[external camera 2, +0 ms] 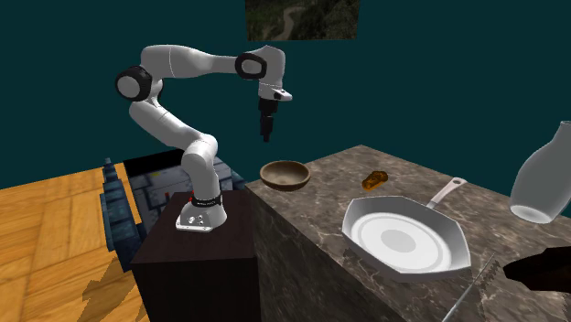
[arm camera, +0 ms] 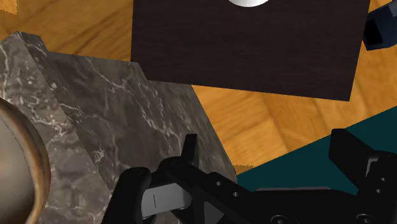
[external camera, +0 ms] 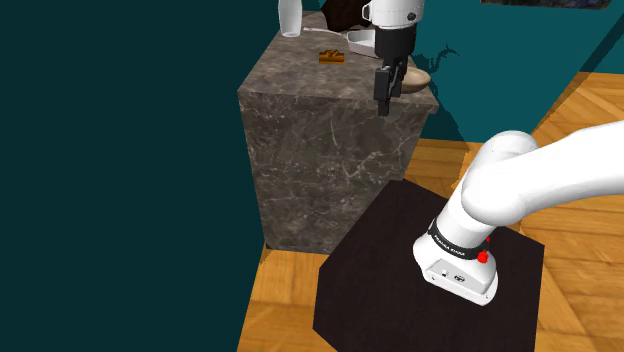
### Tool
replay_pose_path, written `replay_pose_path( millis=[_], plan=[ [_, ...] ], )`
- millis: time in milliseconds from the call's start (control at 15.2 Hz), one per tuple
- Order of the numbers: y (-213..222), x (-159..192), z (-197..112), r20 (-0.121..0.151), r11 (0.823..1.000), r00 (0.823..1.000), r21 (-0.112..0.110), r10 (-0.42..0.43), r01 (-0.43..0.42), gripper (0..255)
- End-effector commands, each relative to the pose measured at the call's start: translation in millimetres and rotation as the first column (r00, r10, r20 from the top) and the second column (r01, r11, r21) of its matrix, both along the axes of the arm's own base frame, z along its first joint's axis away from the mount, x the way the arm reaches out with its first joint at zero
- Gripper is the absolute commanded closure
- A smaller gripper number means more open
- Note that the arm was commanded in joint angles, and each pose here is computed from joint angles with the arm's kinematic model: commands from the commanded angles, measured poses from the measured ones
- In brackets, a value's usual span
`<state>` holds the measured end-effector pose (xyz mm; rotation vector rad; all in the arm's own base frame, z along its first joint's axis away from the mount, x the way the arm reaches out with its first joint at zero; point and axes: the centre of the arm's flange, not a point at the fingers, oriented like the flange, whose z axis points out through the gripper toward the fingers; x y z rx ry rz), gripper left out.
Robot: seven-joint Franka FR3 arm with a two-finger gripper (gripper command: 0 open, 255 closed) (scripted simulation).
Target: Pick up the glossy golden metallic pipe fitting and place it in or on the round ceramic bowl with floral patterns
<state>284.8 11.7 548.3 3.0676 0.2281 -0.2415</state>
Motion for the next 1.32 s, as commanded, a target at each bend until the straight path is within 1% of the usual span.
replay_pose_path(
  millis=[0, 594, 1254],
  plan=[
    [0.0, 0.0, 0.0, 0.0, 1.0, 1.0, 0.0, 0.0, 0.0, 0],
    [-82.5, 79.6, -3.8, 0.038, 0.998, 0.997, 0.012, 0.062, -0.063, 0],
    [-168.1, 174.1, -5.6, 0.082, 0.991, 0.988, 0.023, 0.13, -0.132, 0]
  ],
)
